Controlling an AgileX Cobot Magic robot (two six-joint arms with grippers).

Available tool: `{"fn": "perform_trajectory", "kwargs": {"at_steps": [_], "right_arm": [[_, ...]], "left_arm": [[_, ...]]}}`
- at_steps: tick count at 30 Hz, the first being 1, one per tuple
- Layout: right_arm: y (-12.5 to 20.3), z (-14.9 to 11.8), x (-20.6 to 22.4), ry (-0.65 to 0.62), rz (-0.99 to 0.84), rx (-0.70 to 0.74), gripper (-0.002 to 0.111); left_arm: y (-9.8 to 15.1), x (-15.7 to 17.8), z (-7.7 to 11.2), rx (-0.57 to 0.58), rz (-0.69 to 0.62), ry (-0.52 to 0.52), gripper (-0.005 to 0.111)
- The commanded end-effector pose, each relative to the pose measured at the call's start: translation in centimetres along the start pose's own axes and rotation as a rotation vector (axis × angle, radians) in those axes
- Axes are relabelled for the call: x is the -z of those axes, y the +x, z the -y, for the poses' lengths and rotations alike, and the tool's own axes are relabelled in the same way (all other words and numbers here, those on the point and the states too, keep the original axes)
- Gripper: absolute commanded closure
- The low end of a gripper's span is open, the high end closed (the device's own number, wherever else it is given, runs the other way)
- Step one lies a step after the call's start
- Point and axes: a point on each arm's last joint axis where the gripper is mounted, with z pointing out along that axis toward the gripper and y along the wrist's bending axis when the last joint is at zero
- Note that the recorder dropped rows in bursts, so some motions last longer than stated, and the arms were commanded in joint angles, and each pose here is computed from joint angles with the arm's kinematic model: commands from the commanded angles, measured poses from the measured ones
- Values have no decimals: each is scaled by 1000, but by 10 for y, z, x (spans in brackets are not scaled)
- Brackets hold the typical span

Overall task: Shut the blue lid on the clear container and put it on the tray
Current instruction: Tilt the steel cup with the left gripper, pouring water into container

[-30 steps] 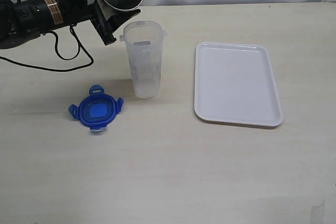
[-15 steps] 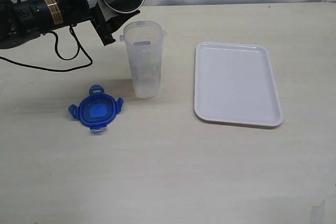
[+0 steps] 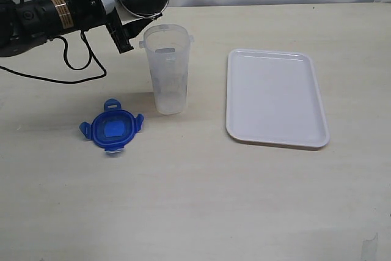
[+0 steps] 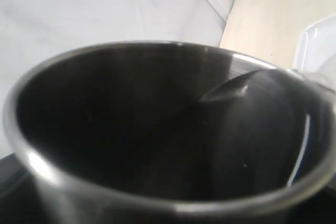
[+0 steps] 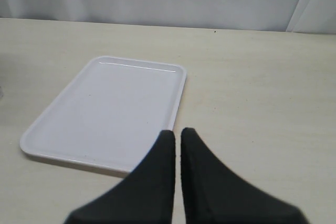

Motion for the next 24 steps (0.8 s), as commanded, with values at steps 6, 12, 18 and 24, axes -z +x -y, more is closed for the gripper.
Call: {"fn": "perform_trajectory", "kwargs": {"at_steps": [6, 12, 18, 24], "right_arm": [[0, 0, 0, 6, 4, 1, 104], [0, 0, 0, 6, 4, 1, 104], [0, 0, 0, 6, 4, 1, 104], [0, 0, 0, 6, 4, 1, 104]], "left_arm": [[-13, 0, -13, -73, 96, -83, 107], [-14, 0, -14, -71, 102, -92, 107], [-14, 0, -14, -96, 101, -94, 107], [-14, 0, -14, -123, 100, -96, 107]]}}
